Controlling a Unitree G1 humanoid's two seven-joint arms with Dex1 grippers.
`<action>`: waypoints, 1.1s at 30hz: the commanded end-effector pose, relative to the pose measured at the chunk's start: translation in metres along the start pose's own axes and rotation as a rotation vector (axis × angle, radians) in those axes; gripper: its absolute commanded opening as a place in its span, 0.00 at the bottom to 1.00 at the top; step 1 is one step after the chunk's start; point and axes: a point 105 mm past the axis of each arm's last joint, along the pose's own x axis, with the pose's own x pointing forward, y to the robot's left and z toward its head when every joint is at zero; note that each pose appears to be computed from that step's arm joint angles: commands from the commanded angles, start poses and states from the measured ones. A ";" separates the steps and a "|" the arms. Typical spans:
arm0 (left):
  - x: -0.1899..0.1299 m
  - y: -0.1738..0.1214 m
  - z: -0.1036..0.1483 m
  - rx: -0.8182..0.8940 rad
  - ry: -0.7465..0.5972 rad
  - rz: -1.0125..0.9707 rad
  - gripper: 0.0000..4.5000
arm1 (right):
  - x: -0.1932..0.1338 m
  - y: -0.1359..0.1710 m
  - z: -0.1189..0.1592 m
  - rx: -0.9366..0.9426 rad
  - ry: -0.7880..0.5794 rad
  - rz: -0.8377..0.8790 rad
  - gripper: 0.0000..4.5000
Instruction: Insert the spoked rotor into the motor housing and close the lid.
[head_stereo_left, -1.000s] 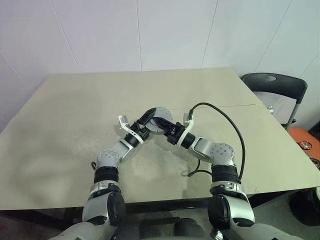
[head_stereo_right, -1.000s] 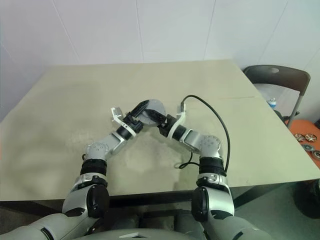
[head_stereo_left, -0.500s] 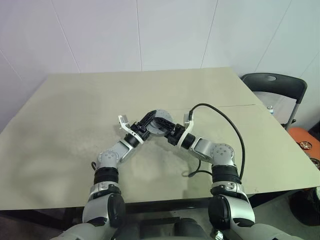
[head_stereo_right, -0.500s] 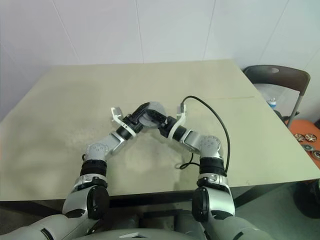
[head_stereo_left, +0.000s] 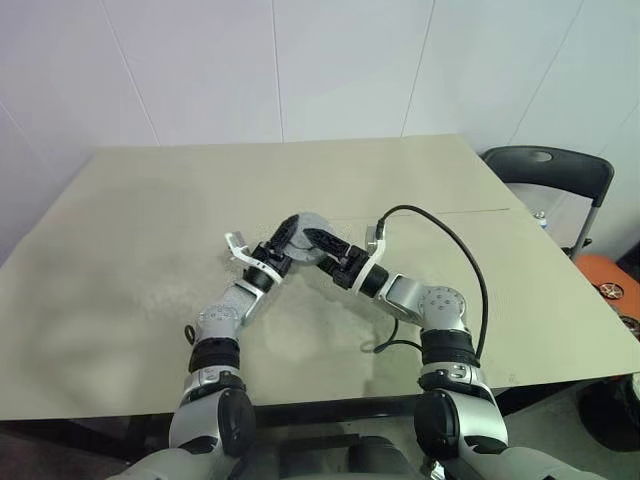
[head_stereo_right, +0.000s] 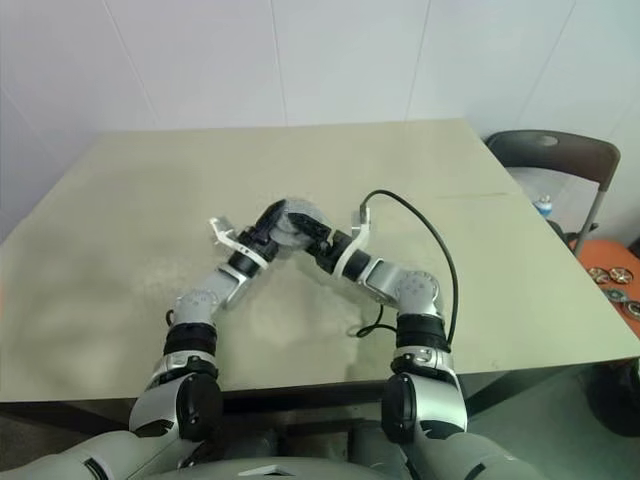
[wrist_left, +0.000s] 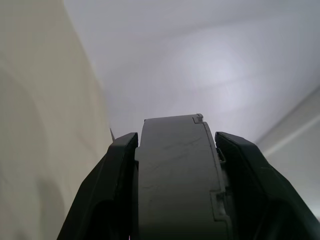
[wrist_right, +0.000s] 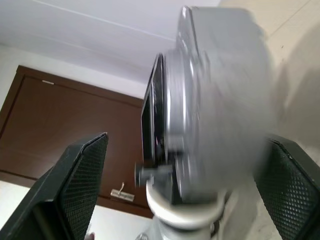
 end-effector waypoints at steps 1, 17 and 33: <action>-0.013 -0.001 0.075 0.167 -0.321 0.086 0.48 | 0.007 0.034 0.009 -0.046 -0.007 0.140 0.99; -0.071 0.009 0.165 0.439 -0.640 0.292 0.48 | 0.008 0.034 0.005 -0.046 0.020 0.141 0.99; -0.099 0.025 0.185 0.538 -0.738 0.482 0.48 | 0.010 0.032 0.002 -0.043 0.052 0.134 0.99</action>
